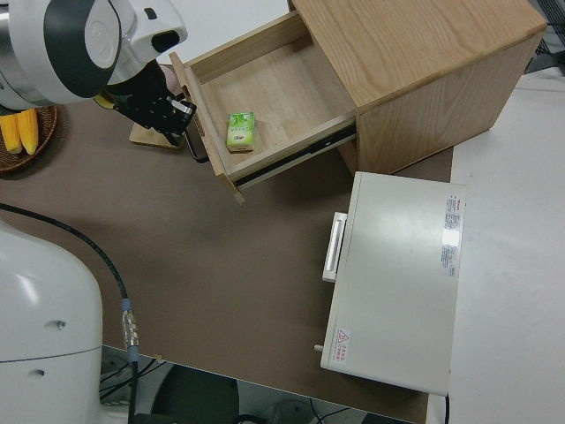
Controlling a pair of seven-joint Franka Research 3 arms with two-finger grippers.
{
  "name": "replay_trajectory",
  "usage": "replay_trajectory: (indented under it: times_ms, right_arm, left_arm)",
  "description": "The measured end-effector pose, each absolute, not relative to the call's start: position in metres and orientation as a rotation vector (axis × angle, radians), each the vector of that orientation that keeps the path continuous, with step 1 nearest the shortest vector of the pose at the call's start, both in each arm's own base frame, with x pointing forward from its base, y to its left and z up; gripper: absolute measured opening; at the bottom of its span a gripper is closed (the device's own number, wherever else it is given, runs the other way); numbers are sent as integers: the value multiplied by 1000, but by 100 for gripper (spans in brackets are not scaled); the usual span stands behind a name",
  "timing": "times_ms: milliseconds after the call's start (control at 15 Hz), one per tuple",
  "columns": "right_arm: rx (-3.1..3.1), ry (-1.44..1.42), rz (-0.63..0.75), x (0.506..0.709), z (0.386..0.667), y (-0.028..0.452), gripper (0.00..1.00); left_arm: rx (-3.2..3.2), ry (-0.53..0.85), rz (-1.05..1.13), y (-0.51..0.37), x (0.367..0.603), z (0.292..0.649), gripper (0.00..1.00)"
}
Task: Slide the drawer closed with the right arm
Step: 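Move the right gripper to the drawer front handle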
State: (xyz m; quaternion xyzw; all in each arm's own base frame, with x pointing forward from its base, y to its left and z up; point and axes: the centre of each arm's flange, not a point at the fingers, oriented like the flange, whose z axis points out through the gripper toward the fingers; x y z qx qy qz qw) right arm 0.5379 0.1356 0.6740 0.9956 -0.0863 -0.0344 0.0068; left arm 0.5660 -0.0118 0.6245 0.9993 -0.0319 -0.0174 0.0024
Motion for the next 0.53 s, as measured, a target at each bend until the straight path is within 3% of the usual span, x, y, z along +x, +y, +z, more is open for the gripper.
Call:
replay_trajectory:
  times_ms: [533]
  right_arm:
    - [3090,-518,-42,522,664,233,1]
  left_arm:
    - [3135,-100,-55,-12,566,625,100]
